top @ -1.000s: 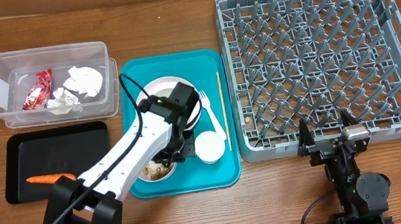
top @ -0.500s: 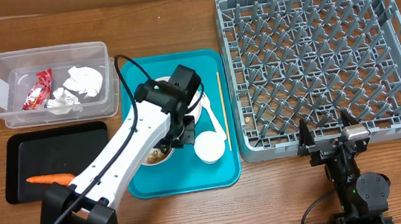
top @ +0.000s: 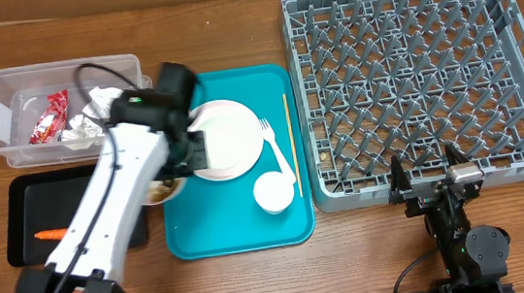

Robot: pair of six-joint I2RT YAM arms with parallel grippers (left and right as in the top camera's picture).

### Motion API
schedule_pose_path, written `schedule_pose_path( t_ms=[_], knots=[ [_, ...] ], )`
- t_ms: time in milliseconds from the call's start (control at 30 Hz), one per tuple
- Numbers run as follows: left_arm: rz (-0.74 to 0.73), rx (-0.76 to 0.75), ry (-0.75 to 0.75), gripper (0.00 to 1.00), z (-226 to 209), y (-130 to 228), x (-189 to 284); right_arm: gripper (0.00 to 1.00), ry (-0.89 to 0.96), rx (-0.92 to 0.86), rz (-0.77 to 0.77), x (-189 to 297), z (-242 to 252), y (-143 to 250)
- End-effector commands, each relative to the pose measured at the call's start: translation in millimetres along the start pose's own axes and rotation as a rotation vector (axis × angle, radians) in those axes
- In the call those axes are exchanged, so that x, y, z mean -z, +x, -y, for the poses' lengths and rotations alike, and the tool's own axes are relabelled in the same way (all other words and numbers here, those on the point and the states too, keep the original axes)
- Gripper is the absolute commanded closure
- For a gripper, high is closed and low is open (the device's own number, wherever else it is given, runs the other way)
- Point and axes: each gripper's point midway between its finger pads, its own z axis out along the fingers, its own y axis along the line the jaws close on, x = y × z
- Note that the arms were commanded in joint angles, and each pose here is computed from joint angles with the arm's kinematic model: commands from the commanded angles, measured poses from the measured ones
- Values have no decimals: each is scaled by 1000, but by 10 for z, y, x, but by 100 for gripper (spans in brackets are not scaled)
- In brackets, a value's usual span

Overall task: Sort waste into correct bins and load items into the dishwasher
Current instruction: 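Tilt the bowl over the black tray to pour out the rice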

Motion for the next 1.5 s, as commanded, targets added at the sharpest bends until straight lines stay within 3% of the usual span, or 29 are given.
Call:
schedule_pose_path(
  t_ms=[0,300,567,833,1133,1467],
  knots=[
    [64,-5,-11,96,-281,-119,190,0,2,2,5,0,5,17],
    [113,142,159,96,-734,-355,196,0,2,1,4,0,5,18],
    [141,258,206,96,-1236,-369,166,0,2,1,4,0,5,18],
    [246,289,452,96,-1289,-480,41,0,2,2,5,0,5,17],
    [289,261,622,96,-1201,-370,-195,0,2,2,5,0,5,17],
    [376,235,773,96,-1194,-377,-16,0,2,2,5,0,5,17]
  ],
)
